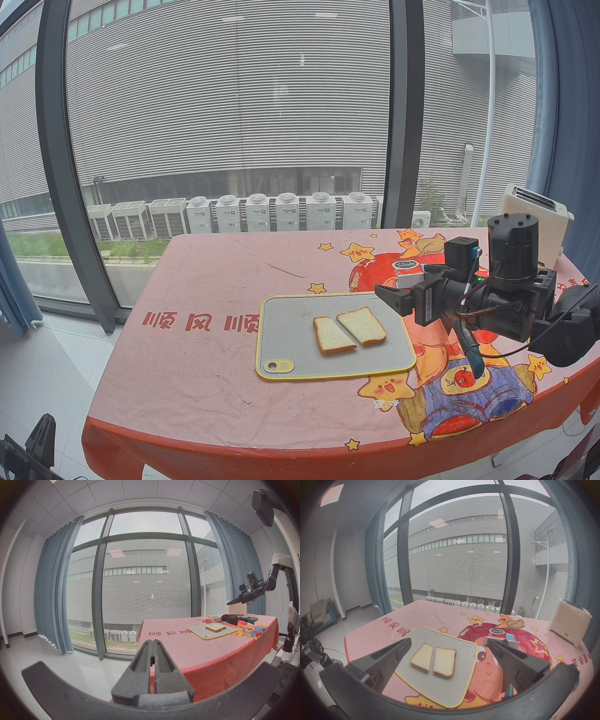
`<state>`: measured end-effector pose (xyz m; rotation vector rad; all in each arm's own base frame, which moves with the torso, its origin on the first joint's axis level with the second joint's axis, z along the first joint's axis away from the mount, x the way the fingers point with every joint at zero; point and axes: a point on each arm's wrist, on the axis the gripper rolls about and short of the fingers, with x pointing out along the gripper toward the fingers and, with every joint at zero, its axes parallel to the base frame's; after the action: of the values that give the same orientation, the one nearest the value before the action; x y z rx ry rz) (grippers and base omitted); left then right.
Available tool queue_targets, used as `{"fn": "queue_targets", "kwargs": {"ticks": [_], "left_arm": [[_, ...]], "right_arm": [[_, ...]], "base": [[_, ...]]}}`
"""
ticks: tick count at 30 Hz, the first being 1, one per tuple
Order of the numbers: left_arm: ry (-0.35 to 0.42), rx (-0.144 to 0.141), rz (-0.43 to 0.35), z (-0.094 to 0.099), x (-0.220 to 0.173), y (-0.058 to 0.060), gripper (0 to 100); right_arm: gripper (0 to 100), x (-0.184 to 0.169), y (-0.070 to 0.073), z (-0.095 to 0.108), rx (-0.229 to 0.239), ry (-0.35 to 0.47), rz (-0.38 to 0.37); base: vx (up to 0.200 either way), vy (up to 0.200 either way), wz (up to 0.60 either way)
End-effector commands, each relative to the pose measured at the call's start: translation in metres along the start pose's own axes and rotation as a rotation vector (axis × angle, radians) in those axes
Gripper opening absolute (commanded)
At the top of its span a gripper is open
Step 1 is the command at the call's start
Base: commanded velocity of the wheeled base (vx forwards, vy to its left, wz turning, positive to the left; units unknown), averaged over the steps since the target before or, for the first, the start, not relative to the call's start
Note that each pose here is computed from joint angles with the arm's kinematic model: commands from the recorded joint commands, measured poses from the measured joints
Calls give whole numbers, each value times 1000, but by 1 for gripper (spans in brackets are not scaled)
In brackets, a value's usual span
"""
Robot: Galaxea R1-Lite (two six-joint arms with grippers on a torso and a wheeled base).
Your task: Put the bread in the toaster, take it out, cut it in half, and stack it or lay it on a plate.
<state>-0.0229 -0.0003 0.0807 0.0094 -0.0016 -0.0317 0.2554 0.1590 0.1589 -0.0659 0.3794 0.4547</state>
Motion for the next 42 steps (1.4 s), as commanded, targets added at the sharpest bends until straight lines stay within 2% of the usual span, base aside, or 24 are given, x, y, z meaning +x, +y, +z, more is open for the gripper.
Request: {"fn": "queue_targets", "kwargs": {"ticks": [1,10,21,42], "left_arm": [[1,1,1,-5,0,0,0],[1,0,-1,-5,0,0,0],[1,0,1,-5,0,0,0],[1,0,-1,-5,0,0,0]], "right_arm": [[100,26,-2,-17,-4,74,-11],[100,34,2,-30,-11,126,-1],[100,47,-1,-44,-9,179,-14],[100,81,-15,-56,39,213,-59]], "base": [[0,0,0],[0,0,0],[0,0,0],[0,0,0]]}}
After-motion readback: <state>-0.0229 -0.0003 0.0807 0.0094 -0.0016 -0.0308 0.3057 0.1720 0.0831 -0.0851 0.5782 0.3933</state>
